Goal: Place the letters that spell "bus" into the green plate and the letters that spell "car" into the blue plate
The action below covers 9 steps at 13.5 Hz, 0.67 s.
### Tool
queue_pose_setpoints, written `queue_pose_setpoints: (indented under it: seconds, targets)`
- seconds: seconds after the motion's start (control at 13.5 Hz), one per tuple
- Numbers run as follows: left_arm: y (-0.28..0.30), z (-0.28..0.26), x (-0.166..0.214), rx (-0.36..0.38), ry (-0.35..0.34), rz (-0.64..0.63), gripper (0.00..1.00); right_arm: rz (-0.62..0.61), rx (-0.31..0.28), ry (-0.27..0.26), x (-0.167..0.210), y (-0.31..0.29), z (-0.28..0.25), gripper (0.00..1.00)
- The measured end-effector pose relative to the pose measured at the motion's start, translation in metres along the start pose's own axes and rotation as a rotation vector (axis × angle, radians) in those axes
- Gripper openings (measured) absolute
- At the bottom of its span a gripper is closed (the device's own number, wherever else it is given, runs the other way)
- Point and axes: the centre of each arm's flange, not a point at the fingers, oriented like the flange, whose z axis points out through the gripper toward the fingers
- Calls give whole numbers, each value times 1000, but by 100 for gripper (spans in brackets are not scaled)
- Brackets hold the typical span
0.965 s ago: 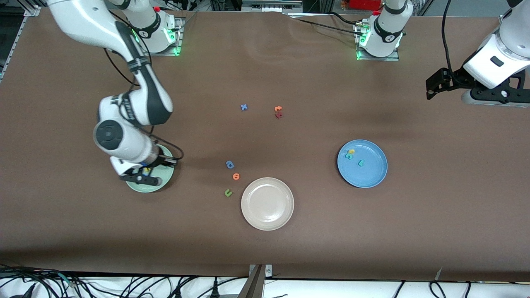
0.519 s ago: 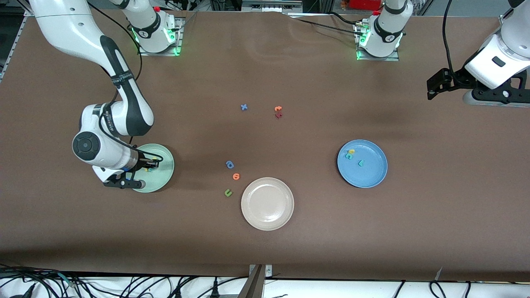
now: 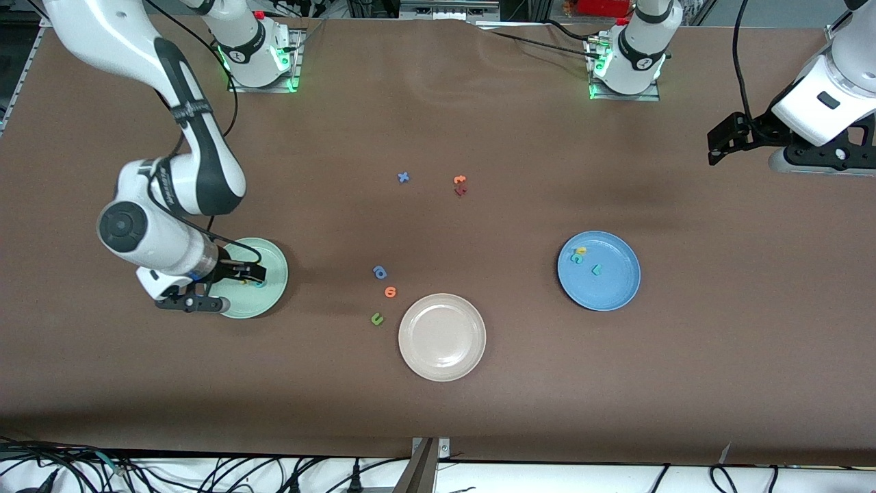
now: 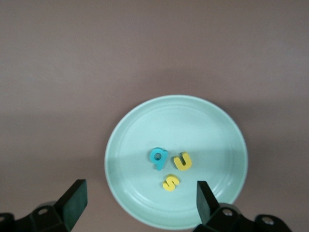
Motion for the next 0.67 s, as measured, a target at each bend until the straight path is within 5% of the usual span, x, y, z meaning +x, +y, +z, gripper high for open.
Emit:
queue_pose_setpoints:
  seconds: [0.22, 0.67]
  targets:
    - [0, 1, 0, -5, -9, -1, 100, -15, 6, 76, -5, 1, -99, 100]
    - [2, 2, 1, -20, -20, -1, 100, -44, -22, 75, -32, 52, -254, 100]
